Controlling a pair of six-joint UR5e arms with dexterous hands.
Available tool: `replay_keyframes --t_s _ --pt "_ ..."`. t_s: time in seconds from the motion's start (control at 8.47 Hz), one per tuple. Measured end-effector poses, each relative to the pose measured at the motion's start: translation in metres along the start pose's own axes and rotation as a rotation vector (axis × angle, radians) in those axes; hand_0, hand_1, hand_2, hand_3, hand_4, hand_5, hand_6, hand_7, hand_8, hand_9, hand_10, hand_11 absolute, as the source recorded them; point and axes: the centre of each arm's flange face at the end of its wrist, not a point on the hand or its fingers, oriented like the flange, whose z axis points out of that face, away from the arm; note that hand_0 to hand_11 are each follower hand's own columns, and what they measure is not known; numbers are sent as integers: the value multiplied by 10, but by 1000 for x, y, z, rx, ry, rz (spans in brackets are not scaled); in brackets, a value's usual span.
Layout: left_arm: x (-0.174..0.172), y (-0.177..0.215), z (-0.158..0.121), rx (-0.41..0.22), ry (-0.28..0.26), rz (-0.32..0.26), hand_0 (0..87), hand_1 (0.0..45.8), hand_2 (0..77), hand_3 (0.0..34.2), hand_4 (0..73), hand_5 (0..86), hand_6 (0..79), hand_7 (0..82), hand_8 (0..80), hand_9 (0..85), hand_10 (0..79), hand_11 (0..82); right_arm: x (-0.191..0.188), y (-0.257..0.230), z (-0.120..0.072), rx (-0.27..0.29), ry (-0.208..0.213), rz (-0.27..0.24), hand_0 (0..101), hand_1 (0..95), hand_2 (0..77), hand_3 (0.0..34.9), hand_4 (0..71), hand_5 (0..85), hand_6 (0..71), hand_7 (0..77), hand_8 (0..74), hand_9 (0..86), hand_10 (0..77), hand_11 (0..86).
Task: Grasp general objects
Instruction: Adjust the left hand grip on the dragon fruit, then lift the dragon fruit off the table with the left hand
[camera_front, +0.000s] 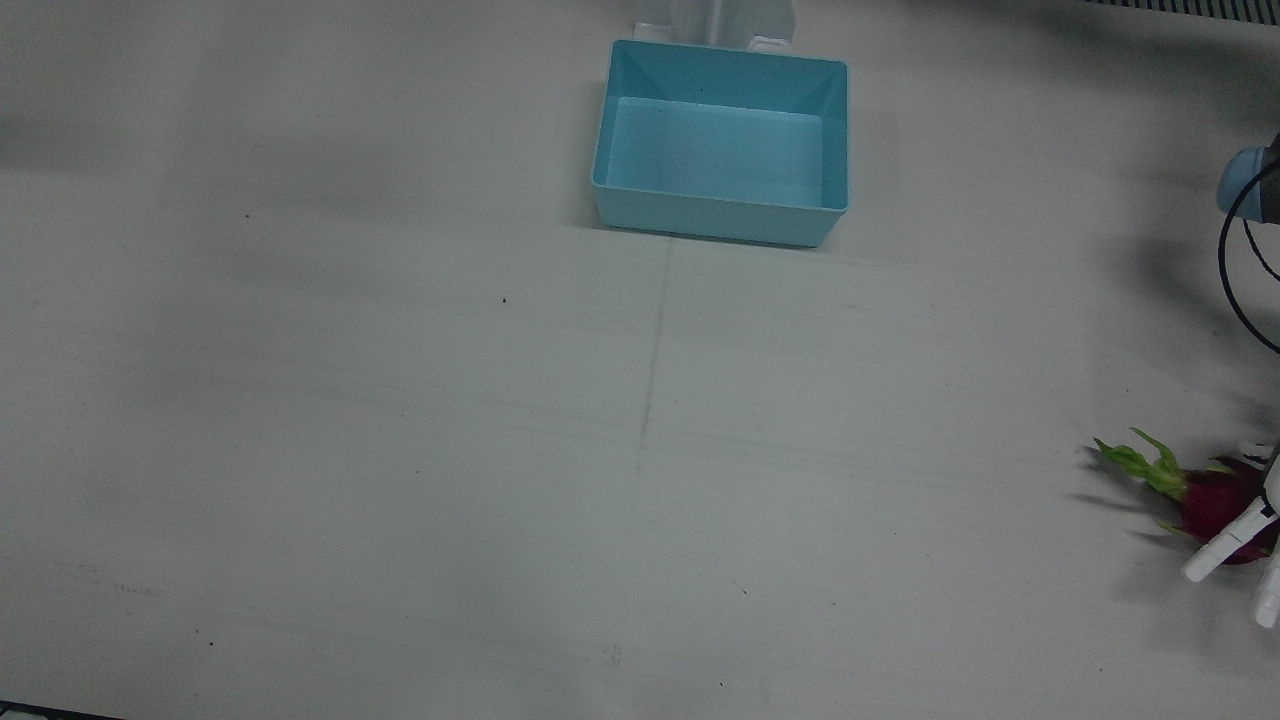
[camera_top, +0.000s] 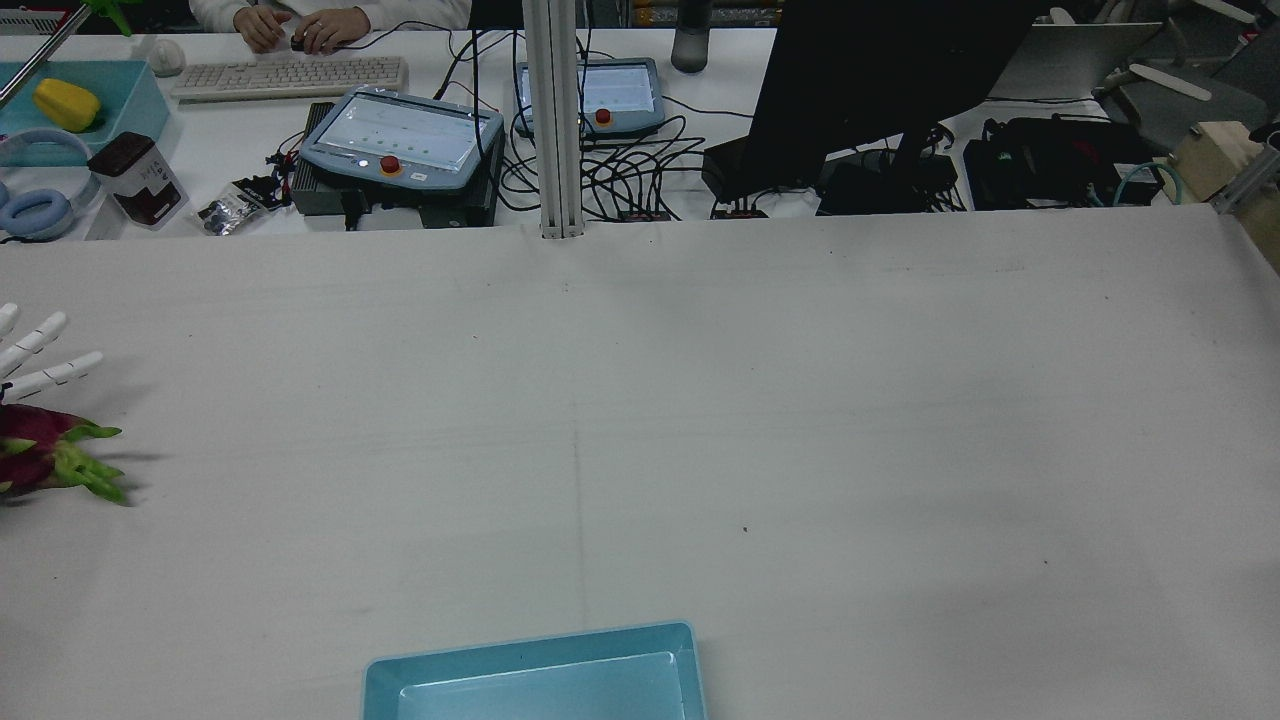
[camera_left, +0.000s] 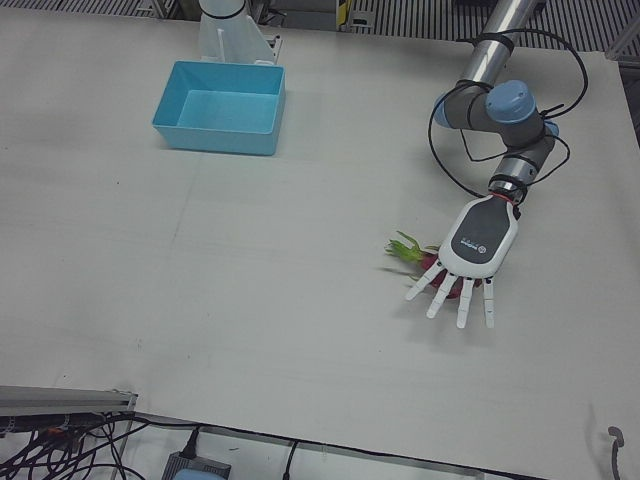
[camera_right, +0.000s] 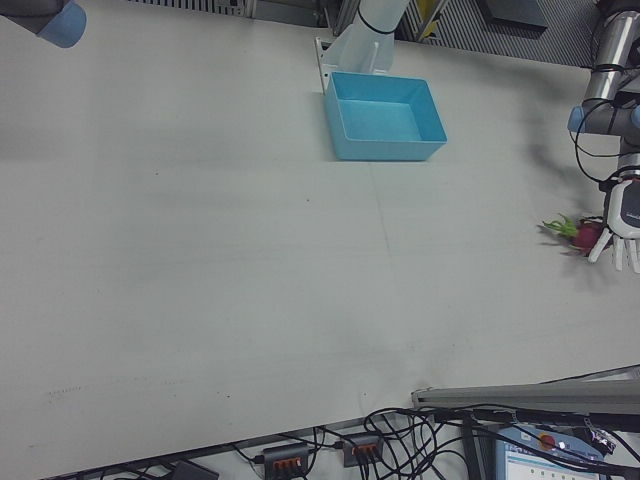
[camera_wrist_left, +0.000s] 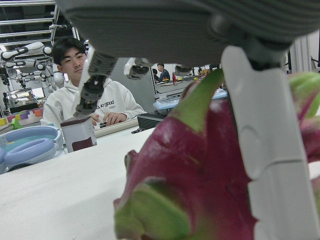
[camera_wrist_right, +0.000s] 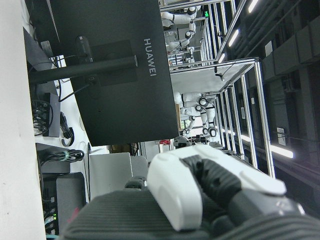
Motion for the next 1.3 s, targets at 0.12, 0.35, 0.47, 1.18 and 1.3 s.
replay_keyframes --t_s 0.12,0.35,0.47,1.18,1.3 --pt "-3 1 -1 -2 -2 1 541 0 0 314 0 22 5 11 71 11 376 11 0 0 0 0 0 0 0 949 774 0 0 0 0 0 0 5 0 0" --pt "-4 8 2 -14 0 1 545 0 5 296 0 22 0 11 60 5 376 11 0 0 0 0 0 0 0 949 774 0 0 0 0 0 0 5 0 0" --pt "-1 19 5 -38 2 -2 547 0 5 278 0 22 0 11 60 5 376 11 0 0 0 0 0 0 0 949 774 0 0 0 0 0 0 5 0 5" --pt "0 37 9 -71 3 -5 519 0 0 128 0 22 0 11 38 5 376 11 0 0 0 0 0 0 0 949 774 0 0 0 0 0 0 5 0 5" --pt "-1 38 11 -68 5 -6 518 0 0 95 44 22 0 11 38 5 376 11 0 0 0 0 0 0 0 949 774 0 0 0 0 0 0 5 0 5"
